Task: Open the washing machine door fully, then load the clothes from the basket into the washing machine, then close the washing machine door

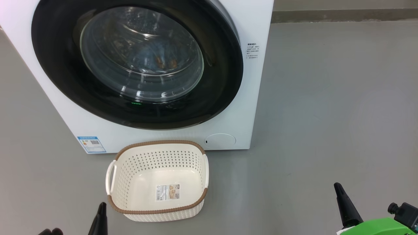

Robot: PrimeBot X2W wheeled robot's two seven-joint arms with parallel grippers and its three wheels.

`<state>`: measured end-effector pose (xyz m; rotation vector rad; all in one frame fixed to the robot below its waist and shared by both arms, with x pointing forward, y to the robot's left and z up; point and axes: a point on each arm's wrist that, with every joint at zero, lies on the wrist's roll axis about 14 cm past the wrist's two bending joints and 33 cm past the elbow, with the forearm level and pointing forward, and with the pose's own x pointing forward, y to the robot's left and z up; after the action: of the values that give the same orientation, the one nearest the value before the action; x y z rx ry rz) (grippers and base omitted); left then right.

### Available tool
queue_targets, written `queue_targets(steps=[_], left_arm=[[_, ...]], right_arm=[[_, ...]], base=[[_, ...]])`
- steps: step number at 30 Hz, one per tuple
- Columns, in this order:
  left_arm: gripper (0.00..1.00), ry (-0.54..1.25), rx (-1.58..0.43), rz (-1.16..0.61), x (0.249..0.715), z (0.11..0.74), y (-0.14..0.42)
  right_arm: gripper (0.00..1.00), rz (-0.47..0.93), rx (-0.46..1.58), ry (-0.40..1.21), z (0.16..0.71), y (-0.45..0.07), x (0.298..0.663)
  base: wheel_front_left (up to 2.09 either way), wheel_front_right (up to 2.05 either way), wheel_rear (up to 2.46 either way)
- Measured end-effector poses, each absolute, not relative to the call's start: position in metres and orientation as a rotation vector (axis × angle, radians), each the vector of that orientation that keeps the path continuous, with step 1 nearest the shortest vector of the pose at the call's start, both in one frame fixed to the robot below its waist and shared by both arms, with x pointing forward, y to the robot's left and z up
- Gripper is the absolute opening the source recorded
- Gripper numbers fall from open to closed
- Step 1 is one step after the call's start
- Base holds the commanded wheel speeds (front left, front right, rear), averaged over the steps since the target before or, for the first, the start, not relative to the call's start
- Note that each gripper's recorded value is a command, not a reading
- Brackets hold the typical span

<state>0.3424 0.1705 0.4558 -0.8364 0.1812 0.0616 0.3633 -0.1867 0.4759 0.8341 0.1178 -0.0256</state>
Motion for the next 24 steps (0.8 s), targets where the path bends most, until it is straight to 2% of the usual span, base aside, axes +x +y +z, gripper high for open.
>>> queue_targets(steps=[24], left_arm=[[0.00, 0.169, -1.104, 0.075, 0.355, 0.461, 0.177]], right_arm=[[0.00, -0.056, 1.108, 0.101, 0.476, -0.193, 0.367]], base=[[0.00, 0.00, 0.00]])
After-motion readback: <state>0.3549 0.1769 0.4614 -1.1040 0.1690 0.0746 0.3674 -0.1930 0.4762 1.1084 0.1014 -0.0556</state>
